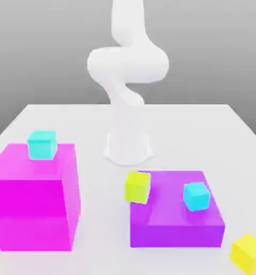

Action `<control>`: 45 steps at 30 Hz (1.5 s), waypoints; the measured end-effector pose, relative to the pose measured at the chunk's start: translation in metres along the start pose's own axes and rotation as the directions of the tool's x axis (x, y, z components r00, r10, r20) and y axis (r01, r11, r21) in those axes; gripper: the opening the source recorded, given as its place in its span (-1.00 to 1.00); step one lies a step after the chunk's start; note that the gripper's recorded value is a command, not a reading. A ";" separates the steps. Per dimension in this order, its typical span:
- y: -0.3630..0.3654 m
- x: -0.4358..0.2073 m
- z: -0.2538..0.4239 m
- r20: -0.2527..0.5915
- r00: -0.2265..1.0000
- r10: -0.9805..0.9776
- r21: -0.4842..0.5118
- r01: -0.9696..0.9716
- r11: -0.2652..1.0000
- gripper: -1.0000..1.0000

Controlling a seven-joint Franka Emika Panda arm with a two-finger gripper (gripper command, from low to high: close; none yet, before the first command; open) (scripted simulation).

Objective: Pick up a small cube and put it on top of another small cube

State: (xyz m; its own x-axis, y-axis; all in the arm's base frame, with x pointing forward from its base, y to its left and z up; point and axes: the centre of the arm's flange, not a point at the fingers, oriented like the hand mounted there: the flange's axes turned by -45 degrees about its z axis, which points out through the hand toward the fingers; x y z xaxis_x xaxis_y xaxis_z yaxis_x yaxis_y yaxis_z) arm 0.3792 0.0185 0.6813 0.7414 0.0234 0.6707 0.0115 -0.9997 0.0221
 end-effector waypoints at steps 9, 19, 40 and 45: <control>-0.075 -0.018 0.157 0.224 0.963 -0.151 0.021 0.150 0.988 0.00; -0.170 -0.105 0.304 0.424 0.842 -0.333 0.146 0.300 0.943 0.00; -0.261 -0.301 0.458 0.572 0.651 -0.499 0.349 0.357 0.866 -1.00; -0.259 -0.265 0.419 0.574 0.651 -0.497 0.348 0.355 0.868 -1.00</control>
State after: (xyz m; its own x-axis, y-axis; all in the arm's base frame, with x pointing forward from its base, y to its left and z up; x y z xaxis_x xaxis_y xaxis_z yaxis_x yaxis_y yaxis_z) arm 0.4607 0.2675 0.1875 0.8620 0.5069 0.0006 0.5069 -0.8620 -0.0003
